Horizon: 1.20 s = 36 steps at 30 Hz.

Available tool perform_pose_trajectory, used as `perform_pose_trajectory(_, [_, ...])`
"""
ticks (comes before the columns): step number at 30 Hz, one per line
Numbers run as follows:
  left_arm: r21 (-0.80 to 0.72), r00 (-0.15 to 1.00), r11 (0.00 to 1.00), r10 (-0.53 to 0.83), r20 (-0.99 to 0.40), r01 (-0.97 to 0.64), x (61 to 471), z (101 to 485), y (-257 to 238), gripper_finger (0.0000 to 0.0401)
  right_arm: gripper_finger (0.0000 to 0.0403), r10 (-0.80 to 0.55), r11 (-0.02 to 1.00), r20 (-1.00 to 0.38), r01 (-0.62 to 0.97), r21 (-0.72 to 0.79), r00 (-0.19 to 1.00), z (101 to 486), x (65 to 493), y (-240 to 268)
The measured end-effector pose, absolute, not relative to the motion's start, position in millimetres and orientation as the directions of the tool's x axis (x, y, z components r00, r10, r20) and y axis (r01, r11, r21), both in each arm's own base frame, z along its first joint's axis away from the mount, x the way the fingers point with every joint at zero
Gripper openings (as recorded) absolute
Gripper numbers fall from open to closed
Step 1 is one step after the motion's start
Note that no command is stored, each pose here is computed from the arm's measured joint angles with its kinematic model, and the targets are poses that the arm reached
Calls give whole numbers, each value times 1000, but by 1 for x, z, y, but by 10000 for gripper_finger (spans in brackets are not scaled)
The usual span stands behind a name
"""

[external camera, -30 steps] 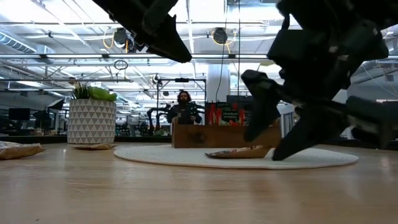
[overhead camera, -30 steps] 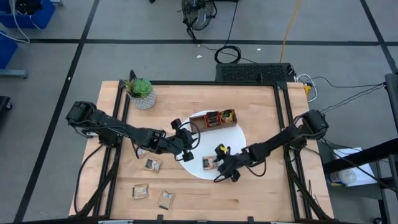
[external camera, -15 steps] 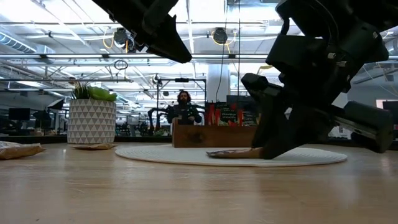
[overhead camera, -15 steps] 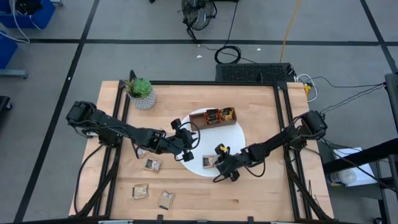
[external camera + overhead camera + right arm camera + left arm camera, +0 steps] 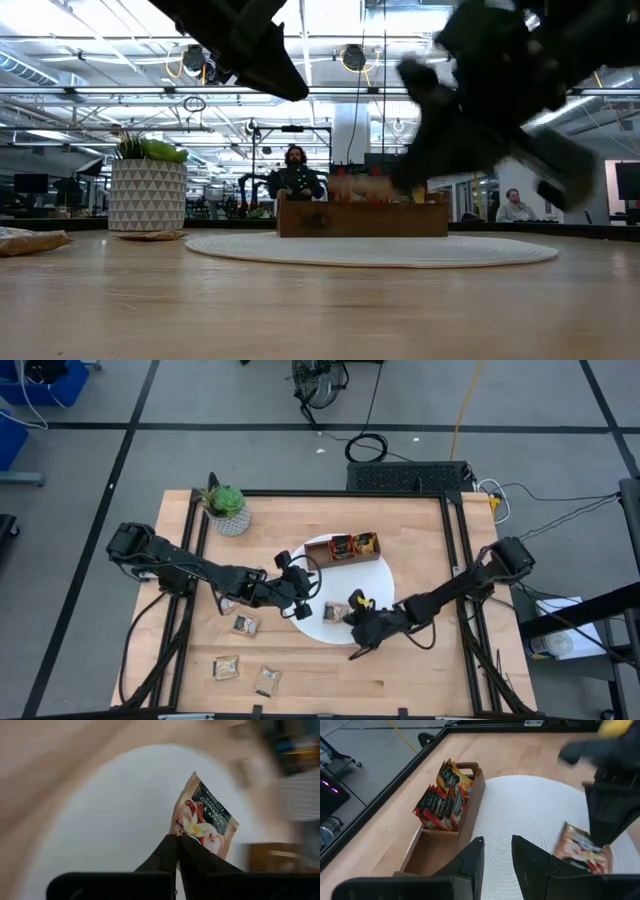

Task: Pick & Place Tea
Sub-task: Put the brown tea bag into the left section of the wooden organizer

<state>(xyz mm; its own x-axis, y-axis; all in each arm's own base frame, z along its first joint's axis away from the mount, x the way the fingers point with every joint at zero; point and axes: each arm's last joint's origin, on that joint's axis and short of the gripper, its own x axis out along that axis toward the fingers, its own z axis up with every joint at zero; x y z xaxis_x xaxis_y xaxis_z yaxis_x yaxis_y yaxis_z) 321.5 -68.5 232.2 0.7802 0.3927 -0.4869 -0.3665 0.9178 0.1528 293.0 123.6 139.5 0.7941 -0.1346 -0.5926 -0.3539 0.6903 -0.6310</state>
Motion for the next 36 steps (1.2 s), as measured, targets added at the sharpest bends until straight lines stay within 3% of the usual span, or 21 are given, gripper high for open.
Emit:
perform_pose_trajectory(7, [43,790,908,385,-477,-417,323,234,-68,104,1,-451,507,-306,-42,-861,839,167,298,125])
perform_pose_trajectory(11, [-171,804,917,212,-555,-360,326,238,-56,104,0,-527,490,-250,50,-870,812,168,302,117])
perform_pose_trajectory(15, [-408,815,858,22,-579,-313,332,245,-39,107,0,-539,501,-208,112,-858,817,170,304,109])
perform_pose_trajectory(21, [-589,828,762,-130,-546,-269,338,255,-9,146,0,-529,492,-154,153,-857,835,175,304,107])
perform_pose_trajectory(28, [-643,807,733,-229,-544,-225,335,260,13,197,0,-529,488,-158,147,-860,834,174,303,109])
perform_pose_trajectory(36, [-593,785,745,-155,-600,-305,328,258,22,202,0,-496,514,-155,145,-846,854,175,304,111])
